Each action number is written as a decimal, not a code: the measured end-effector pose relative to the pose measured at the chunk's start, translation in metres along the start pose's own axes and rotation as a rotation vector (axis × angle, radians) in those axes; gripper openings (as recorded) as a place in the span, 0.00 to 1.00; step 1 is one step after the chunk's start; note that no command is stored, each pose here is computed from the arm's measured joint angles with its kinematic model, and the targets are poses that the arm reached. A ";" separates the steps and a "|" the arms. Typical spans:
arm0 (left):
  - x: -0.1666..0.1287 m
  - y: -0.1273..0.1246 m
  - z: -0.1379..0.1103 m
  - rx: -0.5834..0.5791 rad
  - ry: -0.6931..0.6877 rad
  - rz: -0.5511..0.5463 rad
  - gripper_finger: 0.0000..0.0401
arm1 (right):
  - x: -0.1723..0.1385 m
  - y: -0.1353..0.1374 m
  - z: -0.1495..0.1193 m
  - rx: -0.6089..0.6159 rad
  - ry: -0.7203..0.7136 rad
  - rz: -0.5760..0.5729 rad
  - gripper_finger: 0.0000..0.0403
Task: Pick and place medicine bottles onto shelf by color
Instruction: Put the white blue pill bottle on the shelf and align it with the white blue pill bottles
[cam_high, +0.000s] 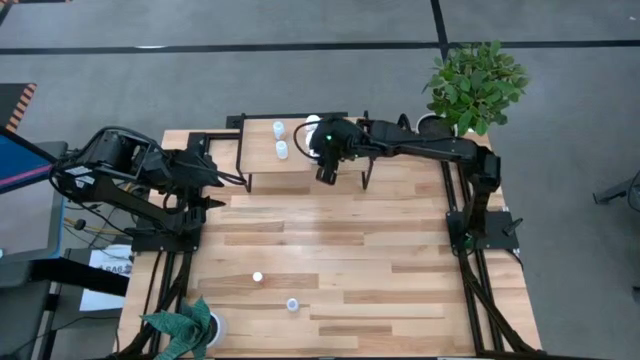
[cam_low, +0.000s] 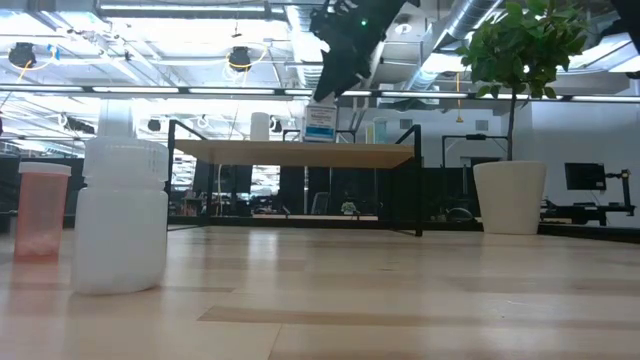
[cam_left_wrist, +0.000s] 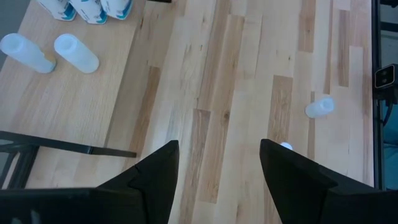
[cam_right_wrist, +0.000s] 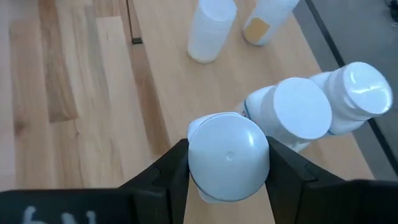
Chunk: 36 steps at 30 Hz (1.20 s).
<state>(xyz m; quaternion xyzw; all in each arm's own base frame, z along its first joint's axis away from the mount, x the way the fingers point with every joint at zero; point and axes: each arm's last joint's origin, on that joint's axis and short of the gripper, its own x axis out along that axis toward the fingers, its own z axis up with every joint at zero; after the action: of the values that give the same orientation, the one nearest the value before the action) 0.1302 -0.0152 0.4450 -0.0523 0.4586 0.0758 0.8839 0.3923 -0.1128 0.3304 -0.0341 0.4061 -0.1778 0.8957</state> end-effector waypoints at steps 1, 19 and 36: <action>0.000 0.000 0.000 0.000 0.000 0.000 0.52 | 0.000 -0.002 0.000 0.004 -0.001 0.011 0.43; 0.000 0.000 0.000 0.000 0.000 0.000 0.52 | 0.001 -0.007 0.004 -0.018 -0.057 0.070 0.53; 0.000 0.000 0.000 0.000 0.000 0.000 0.52 | 0.000 -0.008 0.008 -0.043 -0.104 0.063 0.62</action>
<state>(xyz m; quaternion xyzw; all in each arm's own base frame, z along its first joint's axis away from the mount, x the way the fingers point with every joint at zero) 0.1302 -0.0152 0.4450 -0.0525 0.4585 0.0757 0.8839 0.3962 -0.1209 0.3374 -0.0499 0.3636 -0.1388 0.9198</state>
